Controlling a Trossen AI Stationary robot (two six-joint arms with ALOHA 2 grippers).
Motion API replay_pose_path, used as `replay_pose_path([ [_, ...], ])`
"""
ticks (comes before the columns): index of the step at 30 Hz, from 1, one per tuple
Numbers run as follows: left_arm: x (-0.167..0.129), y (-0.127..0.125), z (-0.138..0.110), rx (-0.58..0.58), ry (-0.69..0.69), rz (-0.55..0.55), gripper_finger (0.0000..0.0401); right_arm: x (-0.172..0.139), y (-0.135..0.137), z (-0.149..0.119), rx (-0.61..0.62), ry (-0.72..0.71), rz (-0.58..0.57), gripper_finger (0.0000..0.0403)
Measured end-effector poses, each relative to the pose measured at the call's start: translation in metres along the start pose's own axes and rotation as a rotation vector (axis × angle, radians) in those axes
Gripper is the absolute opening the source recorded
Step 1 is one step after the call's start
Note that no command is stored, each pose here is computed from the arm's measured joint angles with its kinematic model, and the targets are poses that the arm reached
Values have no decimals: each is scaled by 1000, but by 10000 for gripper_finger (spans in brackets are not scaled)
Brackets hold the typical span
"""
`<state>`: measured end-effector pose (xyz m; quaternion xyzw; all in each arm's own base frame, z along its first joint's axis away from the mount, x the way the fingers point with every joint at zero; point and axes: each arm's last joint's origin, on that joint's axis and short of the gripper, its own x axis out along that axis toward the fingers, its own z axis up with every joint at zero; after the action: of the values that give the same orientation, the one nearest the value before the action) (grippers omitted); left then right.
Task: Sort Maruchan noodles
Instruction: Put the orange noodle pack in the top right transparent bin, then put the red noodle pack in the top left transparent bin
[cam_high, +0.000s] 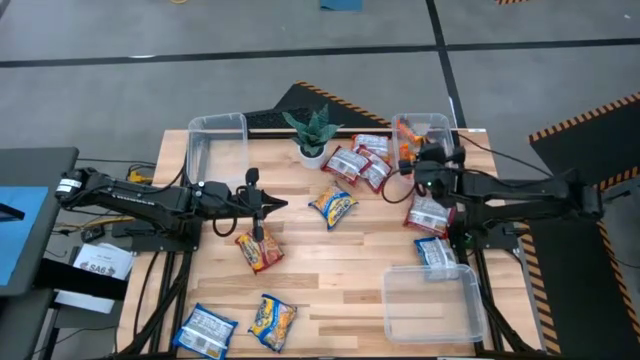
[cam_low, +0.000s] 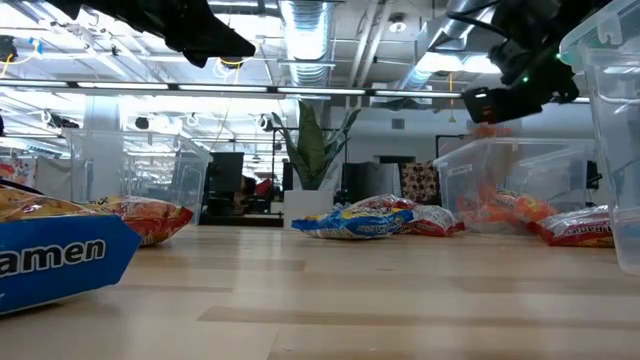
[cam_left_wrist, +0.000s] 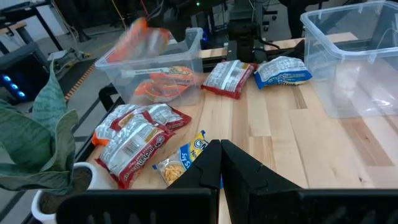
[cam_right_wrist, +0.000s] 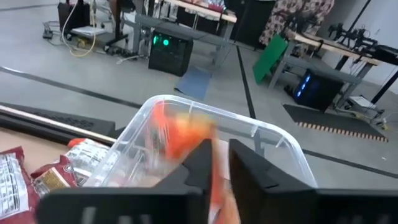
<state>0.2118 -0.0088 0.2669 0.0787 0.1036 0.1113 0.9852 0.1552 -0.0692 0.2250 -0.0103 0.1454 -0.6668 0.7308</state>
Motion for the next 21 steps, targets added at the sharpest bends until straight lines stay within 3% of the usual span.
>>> replay_pose_path([
  [12, 2, -1, -2, -46, 21, -1, 1, -10, 5, 4, 37, -29, 78, 237],
  [16, 4, -3, -9, -88, 82, -29, 23, -17, 9, 9, 27, -42, 128, 253],
  [21, 0, -9, -25, -192, 294, -211, 90, -23, 11, 14, 22, -60, 161, 255],
])
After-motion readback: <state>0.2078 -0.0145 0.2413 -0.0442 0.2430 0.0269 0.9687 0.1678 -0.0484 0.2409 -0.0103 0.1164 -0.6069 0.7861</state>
